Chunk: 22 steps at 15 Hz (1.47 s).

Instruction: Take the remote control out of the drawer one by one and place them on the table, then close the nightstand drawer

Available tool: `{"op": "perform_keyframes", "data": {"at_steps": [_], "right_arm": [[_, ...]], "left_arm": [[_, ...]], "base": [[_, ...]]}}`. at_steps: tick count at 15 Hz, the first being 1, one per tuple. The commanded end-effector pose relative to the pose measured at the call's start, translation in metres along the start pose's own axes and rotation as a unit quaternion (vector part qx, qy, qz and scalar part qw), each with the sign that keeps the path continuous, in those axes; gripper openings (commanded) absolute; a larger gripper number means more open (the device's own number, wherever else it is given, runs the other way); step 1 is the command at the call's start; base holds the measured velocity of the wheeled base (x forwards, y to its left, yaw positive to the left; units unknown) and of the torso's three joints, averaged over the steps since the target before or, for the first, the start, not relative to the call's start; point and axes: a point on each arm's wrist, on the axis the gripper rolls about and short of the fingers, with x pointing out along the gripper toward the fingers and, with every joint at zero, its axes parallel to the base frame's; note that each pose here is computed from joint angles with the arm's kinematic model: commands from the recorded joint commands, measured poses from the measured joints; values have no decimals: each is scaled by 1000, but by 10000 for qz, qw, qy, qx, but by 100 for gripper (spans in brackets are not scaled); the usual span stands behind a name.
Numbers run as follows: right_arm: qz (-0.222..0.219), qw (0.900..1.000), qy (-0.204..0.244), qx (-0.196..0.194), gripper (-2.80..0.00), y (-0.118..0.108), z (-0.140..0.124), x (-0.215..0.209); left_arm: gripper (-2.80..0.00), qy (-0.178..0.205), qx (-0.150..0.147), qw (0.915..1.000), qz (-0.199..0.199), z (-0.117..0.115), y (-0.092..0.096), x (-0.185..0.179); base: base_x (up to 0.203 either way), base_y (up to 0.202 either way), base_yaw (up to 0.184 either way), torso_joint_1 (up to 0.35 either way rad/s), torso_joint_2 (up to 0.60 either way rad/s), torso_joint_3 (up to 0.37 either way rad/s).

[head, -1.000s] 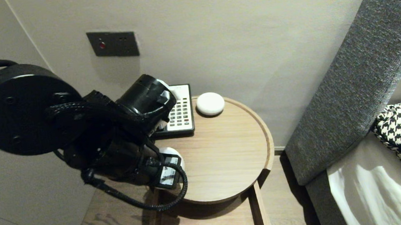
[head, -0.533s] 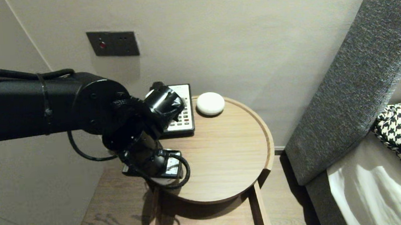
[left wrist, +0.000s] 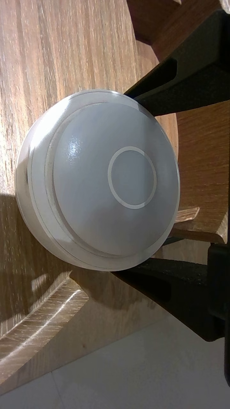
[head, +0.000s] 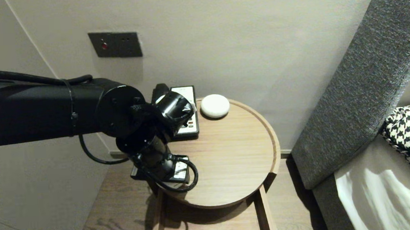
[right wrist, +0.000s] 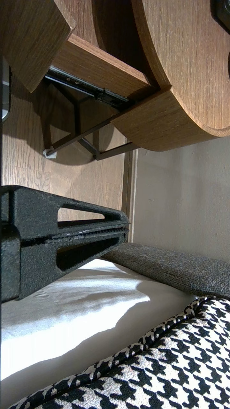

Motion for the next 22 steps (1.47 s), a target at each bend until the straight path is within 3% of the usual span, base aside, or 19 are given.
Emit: {"op": "perform_keyframes", "data": {"at_steps": [1,2,9,15,16,19,22], "right_arm": [[2,9998,192,-5,-280,0,-11,2],[2,9998,192,-5,-280,0,-11,2],[2,9998,192,-5,-280,0,-11,2],[2,9998,192,-5,-280,0,-11,2],[2,9998,192,-5,-280,0,-11,2],[2,9998,192,-5,-280,0,-11,2],[2,9998,192,-5,-280,0,-11,2]], "left_arm": [[-280,38,-8,10000,26,0,0,2],[0,31,-10,10000,22,-1,0,1],[0,-140,-59,9999,-71,-1,3,-13],[0,-922,-183,9943,-499,-18,32,-97],[-280,-1000,-200,9933,-550,-26,39,-112],[-280,-1135,-208,9911,-667,-57,63,-146],[-280,-833,92,9944,-647,-100,76,-146]], "base": [[0,0,0,0,0,0],[0,0,0,0,0,0],[0,0,0,0,0,0],[0,0,0,0,0,0],[0,0,0,0,0,0],[0,0,0,0,0,0],[0,0,0,0,0,0]]}}
